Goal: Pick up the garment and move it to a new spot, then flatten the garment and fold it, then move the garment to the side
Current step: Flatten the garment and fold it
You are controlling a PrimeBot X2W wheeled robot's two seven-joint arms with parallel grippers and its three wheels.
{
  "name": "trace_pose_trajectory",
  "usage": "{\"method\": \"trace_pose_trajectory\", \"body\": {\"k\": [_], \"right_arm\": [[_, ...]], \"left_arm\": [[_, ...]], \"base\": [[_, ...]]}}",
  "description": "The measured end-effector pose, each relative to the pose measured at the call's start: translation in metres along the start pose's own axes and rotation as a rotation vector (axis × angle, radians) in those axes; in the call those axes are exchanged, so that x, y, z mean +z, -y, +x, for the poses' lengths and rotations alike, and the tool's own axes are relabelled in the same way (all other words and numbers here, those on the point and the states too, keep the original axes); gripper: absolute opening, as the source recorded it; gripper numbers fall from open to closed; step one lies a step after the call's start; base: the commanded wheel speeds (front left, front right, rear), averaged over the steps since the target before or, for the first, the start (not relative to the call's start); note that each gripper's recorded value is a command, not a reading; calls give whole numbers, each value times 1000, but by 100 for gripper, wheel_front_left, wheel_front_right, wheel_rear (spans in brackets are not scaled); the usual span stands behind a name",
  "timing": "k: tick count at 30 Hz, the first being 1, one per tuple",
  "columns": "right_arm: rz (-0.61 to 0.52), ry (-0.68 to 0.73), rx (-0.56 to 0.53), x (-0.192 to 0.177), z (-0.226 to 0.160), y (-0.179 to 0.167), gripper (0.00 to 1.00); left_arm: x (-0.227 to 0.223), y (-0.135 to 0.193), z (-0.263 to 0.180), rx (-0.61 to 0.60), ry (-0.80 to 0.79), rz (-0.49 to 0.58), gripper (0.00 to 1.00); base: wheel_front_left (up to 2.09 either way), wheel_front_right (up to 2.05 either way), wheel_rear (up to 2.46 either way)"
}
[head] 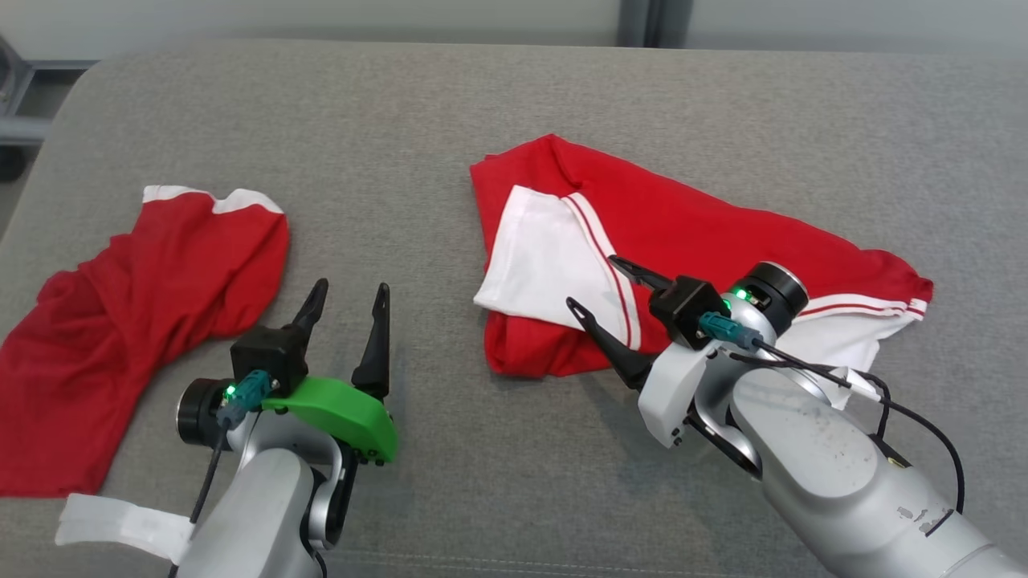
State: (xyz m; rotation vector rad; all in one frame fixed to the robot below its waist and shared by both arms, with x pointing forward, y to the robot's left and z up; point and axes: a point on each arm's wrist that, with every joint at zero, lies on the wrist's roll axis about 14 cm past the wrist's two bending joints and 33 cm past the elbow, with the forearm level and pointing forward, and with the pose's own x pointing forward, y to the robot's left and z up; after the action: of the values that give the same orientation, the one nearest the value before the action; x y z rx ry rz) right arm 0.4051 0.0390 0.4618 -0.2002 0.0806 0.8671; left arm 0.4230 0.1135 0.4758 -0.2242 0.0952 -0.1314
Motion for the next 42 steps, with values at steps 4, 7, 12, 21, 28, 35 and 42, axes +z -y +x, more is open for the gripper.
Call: {"method": "trace_pose_trajectory", "body": {"k": [4, 7, 12, 21, 28, 35, 42], "right_arm": [[6, -30, 42, -6, 14, -9, 100], [7, -57, 74, -13, 22, -17, 100], [-7, -86, 135, -19, 38, -31, 100], [-19, -123, 260, -30, 59, -68, 100], [-2, -149, 272, -38, 62, -72, 100], [-25, -148, 256, -37, 62, -63, 100], [-30, -158, 234, -39, 61, -54, 99]], "left_arm": [[-2, -10, -15, 37, 1, -1, 100], [0, -13, -23, 54, 11, -11, 100], [4, -22, -35, 92, 26, -9, 100], [6, -55, -57, 204, 36, -12, 100], [6, -62, -62, 232, 38, -5, 100], [5, -63, -64, 233, 38, -2, 100], [5, -57, -63, 216, 40, -1, 100]], "base": [[0, 0, 0], [0, 0, 0], [0, 0, 0], [0, 0, 0], [0, 0, 0], [0, 0, 0], [0, 0, 0]]}}
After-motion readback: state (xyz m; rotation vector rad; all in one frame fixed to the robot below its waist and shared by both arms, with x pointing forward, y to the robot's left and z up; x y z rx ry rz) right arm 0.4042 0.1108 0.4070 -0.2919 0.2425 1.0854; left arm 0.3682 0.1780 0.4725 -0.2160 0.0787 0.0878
